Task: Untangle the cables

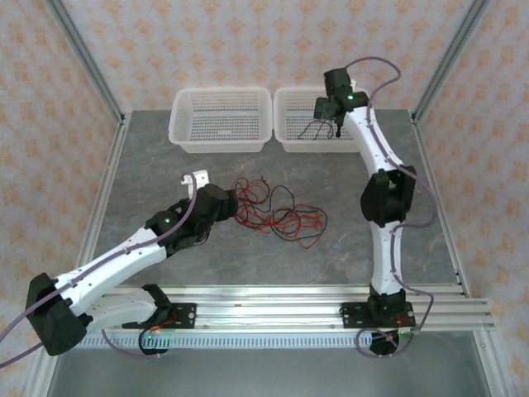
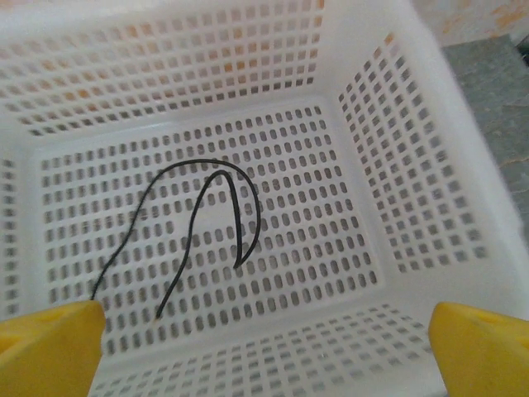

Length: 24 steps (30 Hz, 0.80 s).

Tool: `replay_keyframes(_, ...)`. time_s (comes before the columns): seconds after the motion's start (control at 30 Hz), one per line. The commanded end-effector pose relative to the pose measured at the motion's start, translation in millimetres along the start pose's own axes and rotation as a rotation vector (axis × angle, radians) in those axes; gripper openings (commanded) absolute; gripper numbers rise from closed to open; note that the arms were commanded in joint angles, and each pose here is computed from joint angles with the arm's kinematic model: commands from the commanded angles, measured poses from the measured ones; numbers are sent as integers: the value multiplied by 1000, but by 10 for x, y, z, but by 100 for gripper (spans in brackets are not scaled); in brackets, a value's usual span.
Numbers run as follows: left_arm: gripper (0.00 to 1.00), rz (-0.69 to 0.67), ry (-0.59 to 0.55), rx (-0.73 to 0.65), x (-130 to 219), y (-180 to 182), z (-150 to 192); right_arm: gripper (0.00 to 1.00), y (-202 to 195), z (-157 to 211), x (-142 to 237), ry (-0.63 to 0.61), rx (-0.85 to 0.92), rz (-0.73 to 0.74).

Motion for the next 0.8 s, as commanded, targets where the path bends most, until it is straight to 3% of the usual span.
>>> replay_keyframes(0.0,89,20,82,-3,-70,-66,26,100,-124,9,748,-46,-7,-34)
replay_keyframes(0.13,82,46,142,10,-264,-88,40,100,-107,201,1211,-113,-16,-83)
replay_keyframes(0.43,70,93,205,23,-682,-184,4,87,-73,816,1900,-212,-100,-200)
replay_keyframes(0.77,61,5,237,35,-1226,-115,92,82,74,1359,1997,-190,-133,-287)
Point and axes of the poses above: each hand's point on the last joint's axis, 136 mm out from that joint toward the fingers, its own x axis back along the fingers, its own y axis along the line the jaws close on, z = x × y, the point moved 5 cm from there along x, back along the fingers, and after that the axes turned 15 degrees about x, right-handed, at the moved point
